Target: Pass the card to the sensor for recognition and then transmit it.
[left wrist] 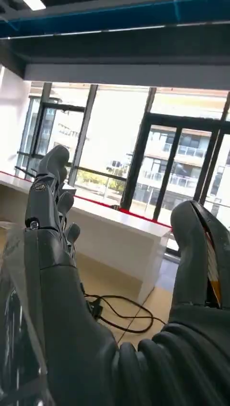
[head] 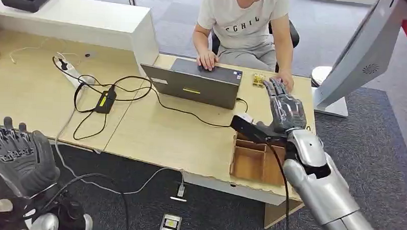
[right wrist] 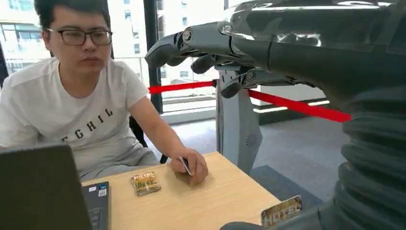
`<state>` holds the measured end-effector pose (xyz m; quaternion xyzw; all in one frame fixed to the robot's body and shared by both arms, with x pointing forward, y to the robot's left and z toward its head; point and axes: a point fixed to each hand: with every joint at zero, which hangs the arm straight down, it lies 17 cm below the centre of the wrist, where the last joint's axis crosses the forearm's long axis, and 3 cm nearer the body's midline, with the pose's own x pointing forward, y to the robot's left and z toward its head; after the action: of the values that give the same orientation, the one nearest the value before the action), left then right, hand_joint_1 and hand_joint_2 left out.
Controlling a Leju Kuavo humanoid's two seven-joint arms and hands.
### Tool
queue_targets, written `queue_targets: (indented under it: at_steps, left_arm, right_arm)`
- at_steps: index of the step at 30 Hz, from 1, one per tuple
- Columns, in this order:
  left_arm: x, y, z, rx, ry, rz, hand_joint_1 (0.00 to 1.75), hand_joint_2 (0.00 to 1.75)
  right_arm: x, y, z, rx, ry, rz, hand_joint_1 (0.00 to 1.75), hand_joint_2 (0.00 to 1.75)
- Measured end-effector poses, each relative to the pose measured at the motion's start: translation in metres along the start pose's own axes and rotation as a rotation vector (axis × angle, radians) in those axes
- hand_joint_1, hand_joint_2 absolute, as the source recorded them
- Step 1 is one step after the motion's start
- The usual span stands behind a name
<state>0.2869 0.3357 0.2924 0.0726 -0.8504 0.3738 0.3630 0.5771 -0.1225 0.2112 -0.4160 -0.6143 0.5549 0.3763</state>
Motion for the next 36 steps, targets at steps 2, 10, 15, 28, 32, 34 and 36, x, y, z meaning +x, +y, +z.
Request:
queue_targets:
  at_steps: [2,10,15,28,32,34,36]
  left_arm:
    - [0.0,0.001,0.001,0.003,0.003,-0.004,0.0,1.75]
    - [0.004,0.005,0.005,0.012,0.005,-0.011,0.0,1.75]
    - [0.003,0.007,0.007,0.013,0.011,-0.017,0.0,1.75]
    - [0.003,0.006,0.005,0.016,0.011,-0.007,0.0,1.75]
    - [0.003,0.005,0.004,0.015,0.007,-0.004,0.0,1.75]
    - [0.003,0.005,0.004,0.016,0.007,-0.004,0.0,1.75]
    - [0.004,0.005,0.004,0.014,0.005,-0.005,0.0,1.75]
  right_arm:
    - [0.003,0.01,0.0,0.031,-0.003,0.023,0.0,1.75]
    - [-0.024,0.05,0.008,0.149,0.091,0.096,0.0,1.75]
    - [-0.083,0.065,0.021,0.186,0.236,0.159,0.0,1.75]
    - [-0.158,0.07,0.045,0.223,0.352,0.229,0.0,1.75]
    - [-0.149,0.074,0.043,0.232,0.311,0.223,0.0,1.75]
    - [-0.139,0.076,0.041,0.236,0.281,0.211,0.0,1.75]
    - [-0.126,0.077,0.038,0.234,0.248,0.19,0.02,1.75]
